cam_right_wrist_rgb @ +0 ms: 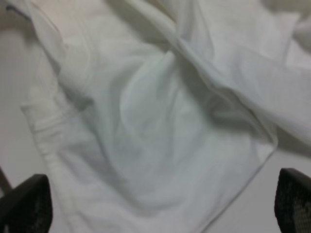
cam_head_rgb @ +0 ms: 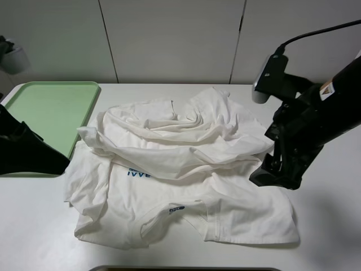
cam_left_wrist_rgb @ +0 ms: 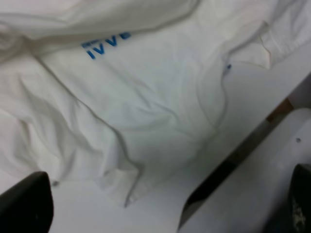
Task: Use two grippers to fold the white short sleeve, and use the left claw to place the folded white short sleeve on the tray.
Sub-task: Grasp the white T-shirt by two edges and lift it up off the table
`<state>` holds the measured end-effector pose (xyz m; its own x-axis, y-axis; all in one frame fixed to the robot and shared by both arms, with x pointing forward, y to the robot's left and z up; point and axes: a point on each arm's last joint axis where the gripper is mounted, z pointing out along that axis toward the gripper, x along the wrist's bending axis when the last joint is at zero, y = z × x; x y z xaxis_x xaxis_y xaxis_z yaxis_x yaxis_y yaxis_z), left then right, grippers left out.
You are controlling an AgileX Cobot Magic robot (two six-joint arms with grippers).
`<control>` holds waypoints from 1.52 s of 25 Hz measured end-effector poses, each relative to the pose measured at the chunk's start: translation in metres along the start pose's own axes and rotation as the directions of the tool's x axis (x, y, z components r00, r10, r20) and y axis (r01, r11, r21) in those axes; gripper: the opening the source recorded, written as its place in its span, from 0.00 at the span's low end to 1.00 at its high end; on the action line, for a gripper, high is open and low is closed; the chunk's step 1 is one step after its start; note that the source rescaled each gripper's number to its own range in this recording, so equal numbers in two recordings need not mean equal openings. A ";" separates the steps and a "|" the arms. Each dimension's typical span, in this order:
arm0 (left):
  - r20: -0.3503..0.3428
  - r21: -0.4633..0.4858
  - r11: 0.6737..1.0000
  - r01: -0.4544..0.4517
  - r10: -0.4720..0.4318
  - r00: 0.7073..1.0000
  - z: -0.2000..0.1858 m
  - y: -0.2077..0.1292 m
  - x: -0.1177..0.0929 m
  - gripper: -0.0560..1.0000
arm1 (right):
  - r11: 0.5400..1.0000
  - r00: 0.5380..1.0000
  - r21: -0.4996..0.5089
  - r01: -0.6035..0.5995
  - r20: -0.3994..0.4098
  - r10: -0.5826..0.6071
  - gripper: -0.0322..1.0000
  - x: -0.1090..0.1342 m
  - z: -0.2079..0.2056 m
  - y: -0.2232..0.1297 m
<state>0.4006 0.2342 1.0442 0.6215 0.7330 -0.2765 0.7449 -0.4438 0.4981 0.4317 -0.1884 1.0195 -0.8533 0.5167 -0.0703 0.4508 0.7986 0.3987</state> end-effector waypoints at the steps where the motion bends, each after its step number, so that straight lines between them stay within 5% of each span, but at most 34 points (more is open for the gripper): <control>1: 0.004 0.003 1.000 0.003 -0.003 1.000 0.000 0.000 0.000 0.96 | 0.999 0.999 0.014 0.036 0.002 -0.036 1.00 0.002 0.007 0.003; 7: 0.063 0.079 0.996 0.031 -0.036 0.997 0.000 -0.007 -0.006 0.96 | 0.974 0.976 0.066 0.215 0.030 -0.217 1.00 0.008 0.039 0.016; 13: 0.049 0.168 0.983 0.072 -0.081 0.995 -0.002 -0.015 -0.006 0.96 | 0.956 0.956 0.092 0.278 0.069 -0.285 1.00 0.000 0.060 0.020; 38: 0.047 0.169 0.983 0.074 -0.083 0.995 -0.002 -0.015 -0.005 0.96 | 0.952 0.948 0.067 0.299 0.097 -0.305 1.00 -0.013 0.147 0.022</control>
<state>0.3857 0.2376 1.0395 0.5682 0.7422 -0.3553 0.8192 -0.4692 0.3298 0.4914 -0.1316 0.8946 -0.9203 0.2763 -0.2769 0.1914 0.9354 0.2972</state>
